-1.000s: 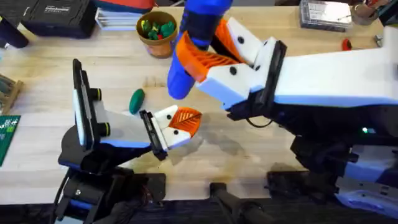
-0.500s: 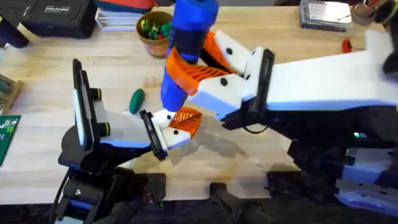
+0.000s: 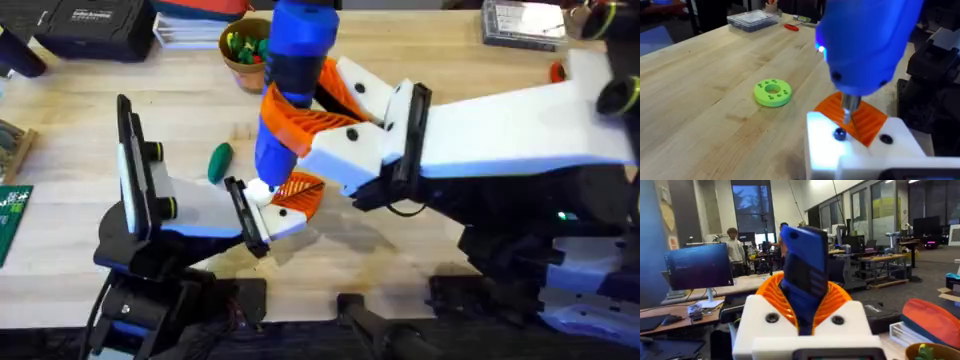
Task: Pick up the gripper from the table and insert it into the empty holder that is missing its gripper. Then pick up a screw, insert it into the mounting hole, and use the screwdriver to tighten it. Finally, clean up the table by picking up the vegetable and placing it into the bucket.
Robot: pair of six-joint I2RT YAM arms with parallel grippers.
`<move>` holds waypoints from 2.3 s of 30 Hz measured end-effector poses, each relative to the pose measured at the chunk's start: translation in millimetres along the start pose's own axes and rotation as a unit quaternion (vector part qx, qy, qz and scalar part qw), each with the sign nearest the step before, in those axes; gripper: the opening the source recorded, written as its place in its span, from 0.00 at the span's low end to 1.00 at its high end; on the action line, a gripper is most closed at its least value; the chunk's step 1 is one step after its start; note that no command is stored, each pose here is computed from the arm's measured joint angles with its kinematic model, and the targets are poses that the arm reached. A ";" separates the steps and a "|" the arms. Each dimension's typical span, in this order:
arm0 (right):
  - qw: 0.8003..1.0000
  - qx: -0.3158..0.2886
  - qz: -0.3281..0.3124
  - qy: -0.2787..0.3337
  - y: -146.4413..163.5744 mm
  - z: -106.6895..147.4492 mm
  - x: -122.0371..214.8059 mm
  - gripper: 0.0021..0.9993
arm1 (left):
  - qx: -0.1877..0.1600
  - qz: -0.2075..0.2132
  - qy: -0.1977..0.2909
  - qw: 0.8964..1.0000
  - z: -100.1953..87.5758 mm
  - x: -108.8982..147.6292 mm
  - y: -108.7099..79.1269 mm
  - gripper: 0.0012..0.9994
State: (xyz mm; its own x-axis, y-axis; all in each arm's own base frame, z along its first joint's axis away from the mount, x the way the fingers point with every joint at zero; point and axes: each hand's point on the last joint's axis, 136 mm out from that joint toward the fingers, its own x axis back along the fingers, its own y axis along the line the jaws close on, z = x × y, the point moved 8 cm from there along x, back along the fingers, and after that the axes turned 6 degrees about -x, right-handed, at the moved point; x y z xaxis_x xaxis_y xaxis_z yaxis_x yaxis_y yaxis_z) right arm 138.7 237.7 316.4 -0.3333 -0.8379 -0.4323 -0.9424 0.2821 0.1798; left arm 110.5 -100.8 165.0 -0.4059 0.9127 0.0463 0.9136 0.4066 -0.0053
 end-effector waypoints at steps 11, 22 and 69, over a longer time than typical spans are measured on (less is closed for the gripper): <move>1.000 -0.006 0.005 0.015 -3.4 9.7 -2.1 0.09 | 0.000 0.000 0.000 1.000 0.0 0.0 0.0 0.01; 1.000 -0.007 0.009 0.022 -4.4 12.1 -2.0 0.09 | 0.001 0.000 0.000 1.000 0.1 0.0 0.0 0.01; 1.000 -0.008 0.010 0.025 -4.8 13.1 -1.9 0.09 | 0.001 0.000 0.000 1.000 0.1 0.0 0.0 0.01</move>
State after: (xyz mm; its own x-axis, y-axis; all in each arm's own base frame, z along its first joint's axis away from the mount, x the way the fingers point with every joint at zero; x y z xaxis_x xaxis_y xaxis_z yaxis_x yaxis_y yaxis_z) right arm 143.5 244.1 304.8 -0.3500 -0.8545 -0.3837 -0.9347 0.2918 0.2028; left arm 110.5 -100.8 164.9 -0.4055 0.9129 0.0467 0.9137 0.4063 -0.0067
